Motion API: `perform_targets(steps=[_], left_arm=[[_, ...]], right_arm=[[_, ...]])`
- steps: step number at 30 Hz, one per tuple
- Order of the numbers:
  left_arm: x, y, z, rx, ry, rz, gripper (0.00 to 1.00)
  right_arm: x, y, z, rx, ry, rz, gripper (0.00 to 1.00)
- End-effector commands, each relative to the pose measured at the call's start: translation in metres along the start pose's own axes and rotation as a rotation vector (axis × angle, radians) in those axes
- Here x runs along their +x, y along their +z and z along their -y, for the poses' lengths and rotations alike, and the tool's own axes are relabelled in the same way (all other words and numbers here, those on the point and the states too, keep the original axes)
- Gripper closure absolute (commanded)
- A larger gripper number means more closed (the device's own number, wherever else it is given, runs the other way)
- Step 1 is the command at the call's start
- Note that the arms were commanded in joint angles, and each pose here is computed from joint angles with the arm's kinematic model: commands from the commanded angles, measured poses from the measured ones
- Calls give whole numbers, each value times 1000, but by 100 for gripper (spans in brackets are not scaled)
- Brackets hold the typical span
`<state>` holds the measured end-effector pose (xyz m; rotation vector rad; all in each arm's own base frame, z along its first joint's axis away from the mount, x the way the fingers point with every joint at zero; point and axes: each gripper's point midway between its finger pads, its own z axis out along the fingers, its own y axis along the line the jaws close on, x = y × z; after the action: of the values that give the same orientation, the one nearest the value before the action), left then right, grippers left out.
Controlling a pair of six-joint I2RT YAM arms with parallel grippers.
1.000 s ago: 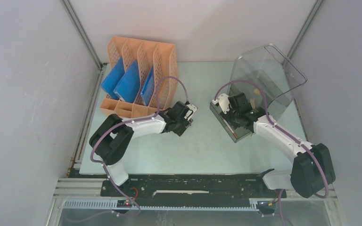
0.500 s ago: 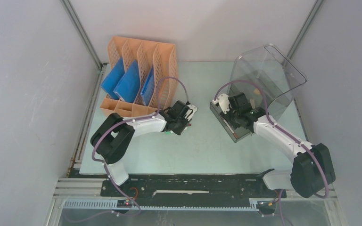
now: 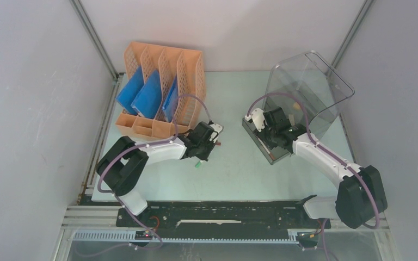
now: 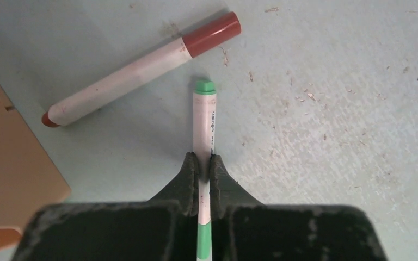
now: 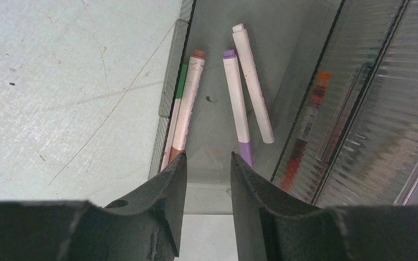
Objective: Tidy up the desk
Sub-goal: Pick up the stationery from the center of the board.
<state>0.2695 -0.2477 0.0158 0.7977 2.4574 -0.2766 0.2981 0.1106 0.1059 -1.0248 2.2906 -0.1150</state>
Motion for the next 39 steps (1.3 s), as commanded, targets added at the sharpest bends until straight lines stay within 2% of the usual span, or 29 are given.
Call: perform_targets(steps=[1, 7, 15, 21, 26, 39], left_arm=[[14, -9, 13, 34, -63, -11, 100], [-10, -33, 23, 68, -135, 165, 100], [-53, -85, 36, 216, -292, 555, 100], [-65, -122, 39, 340, -424, 801, 100], [-81, -148, 40, 413, -522, 942, 100], [-111, -186, 67, 552, -569, 1167, 100]], right_arm=[[-12, -10, -2, -6, -9, 55, 57], [-19, -16, -14, -62, -22, 97, 57], [-37, -39, -50, -219, -78, 205, 56], [-48, -64, -82, -402, -87, 259, 53], [-60, -94, -108, -566, -91, 343, 53], [-73, -122, -121, -676, -50, 429, 47]])
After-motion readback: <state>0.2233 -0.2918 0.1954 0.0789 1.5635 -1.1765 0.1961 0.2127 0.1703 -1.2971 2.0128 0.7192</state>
